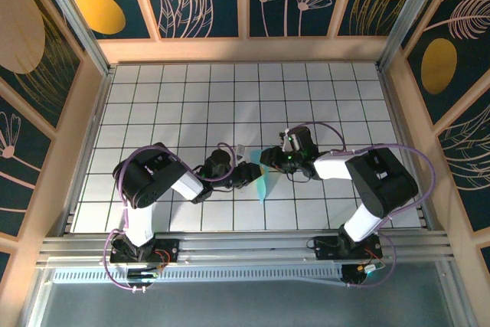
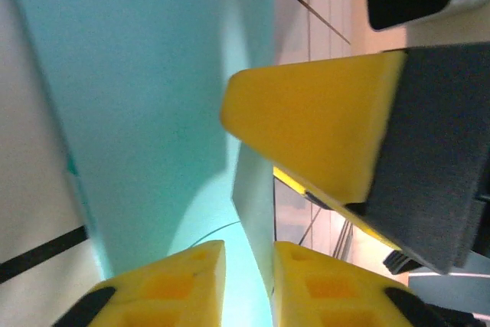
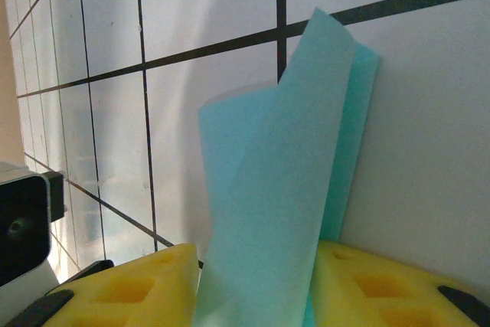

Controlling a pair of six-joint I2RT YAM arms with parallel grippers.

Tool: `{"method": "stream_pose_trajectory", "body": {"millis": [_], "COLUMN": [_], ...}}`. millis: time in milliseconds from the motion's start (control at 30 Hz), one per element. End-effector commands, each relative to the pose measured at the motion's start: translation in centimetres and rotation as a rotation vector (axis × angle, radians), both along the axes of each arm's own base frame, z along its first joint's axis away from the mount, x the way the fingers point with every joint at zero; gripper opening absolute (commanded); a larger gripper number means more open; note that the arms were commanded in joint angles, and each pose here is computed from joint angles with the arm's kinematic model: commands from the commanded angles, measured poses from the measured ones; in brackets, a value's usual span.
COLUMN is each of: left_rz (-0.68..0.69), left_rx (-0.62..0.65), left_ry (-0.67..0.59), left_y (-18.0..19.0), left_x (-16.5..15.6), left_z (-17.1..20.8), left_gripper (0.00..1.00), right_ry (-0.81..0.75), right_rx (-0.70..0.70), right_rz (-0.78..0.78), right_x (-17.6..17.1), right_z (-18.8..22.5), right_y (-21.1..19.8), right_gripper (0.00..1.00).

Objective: Fold a paper plane with a square sheet of paper (fold left side to right side)
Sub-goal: Fold the wing for the fifth time at the center of the table.

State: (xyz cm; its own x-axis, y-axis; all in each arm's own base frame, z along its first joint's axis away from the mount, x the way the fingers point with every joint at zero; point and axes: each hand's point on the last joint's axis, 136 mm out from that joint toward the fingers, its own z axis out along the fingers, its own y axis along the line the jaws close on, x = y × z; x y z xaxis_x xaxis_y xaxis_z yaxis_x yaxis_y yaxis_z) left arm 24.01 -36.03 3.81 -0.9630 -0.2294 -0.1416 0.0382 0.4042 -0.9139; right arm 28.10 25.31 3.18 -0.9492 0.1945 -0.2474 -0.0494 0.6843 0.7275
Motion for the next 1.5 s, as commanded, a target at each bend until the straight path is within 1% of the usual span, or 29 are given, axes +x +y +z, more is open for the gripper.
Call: {"method": "stream_pose_trajectory", "body": {"millis": [0,133,300,900,1467], "left_rz": [0.010,0.024,0.032,0.047,0.047], "left_rx": [0.033,0.049,0.070,0.149,0.176], "left_ry": [-0.024,-0.035,-0.041,-0.053,-0.052], "left_y": [0.1,0.4,0.9,2.0,2.2], "left_x": [0.7,1.0,1.2,1.3,1.3], "left_z": [-0.3,-0.4,-0.5,-1.1,-1.5], "left_gripper": [0.14,0.05,0.00,0.00,0.00], "right_ry": [0.023,0.029,0.034,0.034,0.039], "right_rx": [-0.078,-0.087,-0.095,-0.110,-0.117], "right_rz": [-0.004,-0.001,0.001,0.014,0.028], "right_x": [-0.2,-0.2,-0.3,-0.4,-0.7], "right_z": [-2.0,-2.2,-2.4,-2.4,-2.6], "right_y": [-0.4,-0.5,-0.6,-0.4,0.0], "right_gripper": [0.42,0.42,0.42,0.42,0.43]}}
